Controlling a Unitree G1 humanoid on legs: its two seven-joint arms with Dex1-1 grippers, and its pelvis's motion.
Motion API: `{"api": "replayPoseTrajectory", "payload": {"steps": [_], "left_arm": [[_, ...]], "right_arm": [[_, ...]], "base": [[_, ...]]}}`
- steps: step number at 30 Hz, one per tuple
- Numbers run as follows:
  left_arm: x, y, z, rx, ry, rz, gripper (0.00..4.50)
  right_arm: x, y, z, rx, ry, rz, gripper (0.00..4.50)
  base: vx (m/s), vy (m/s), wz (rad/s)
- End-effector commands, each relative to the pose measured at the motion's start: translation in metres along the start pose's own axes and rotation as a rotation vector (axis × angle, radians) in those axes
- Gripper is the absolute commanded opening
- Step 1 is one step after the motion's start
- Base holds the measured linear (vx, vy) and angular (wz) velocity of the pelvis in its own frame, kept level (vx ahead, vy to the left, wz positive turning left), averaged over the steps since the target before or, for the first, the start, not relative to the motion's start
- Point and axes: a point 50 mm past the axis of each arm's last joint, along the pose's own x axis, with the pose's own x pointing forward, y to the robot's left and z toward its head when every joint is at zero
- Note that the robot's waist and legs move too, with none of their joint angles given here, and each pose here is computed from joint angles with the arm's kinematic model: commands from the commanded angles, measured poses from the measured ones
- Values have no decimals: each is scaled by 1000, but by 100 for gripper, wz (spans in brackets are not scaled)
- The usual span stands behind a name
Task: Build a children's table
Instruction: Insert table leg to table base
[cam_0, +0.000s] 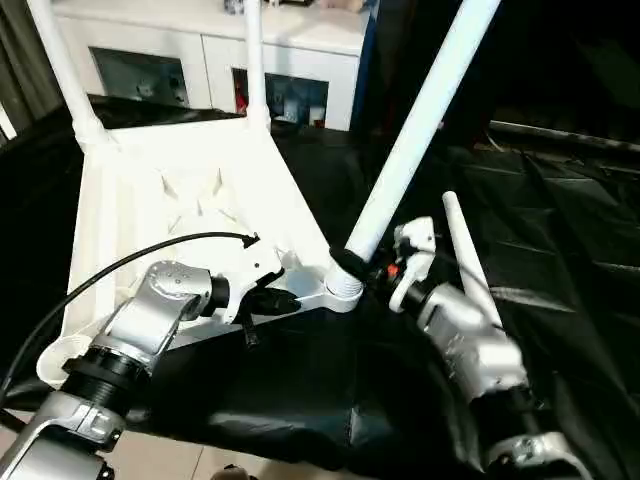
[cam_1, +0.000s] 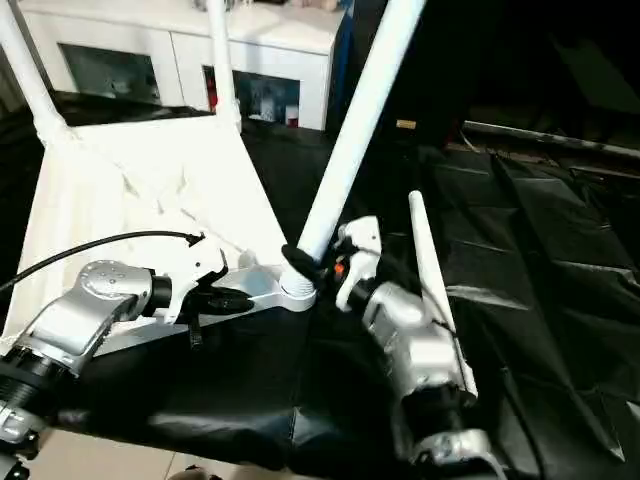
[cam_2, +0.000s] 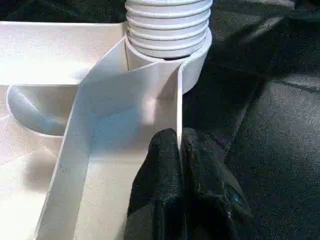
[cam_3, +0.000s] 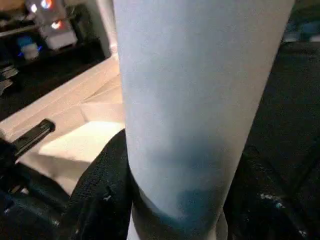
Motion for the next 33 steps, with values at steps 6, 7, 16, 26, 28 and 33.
{"api": "replayPoseTrajectory", "payload": {"steps": [6,7,16,26,28,33], "left_arm": [[-1,2,19,85,-50,-26,0],[-1,2,19,92,-44,-27,0],[-2,3,17,113,-29,-21,0],[0,-12,13,133,-79,-164,0],[-1,-20,10,164,-70,-239,0],[-3,-24,9,172,-55,-290,0]], "right_arm": [[-13,-6,-34,-73,200,-32,191],[-12,-6,-34,-102,217,-8,191],[-6,-1,-23,-220,320,166,191],[-27,-3,-41,-148,357,268,191],[-33,-1,-43,-139,367,334,191],[-39,-1,-46,-141,389,387,191]], "base": [[0,0,0],[0,0,0],[0,0,0],[0,0,0],[0,0,0],[0,0,0]]}}
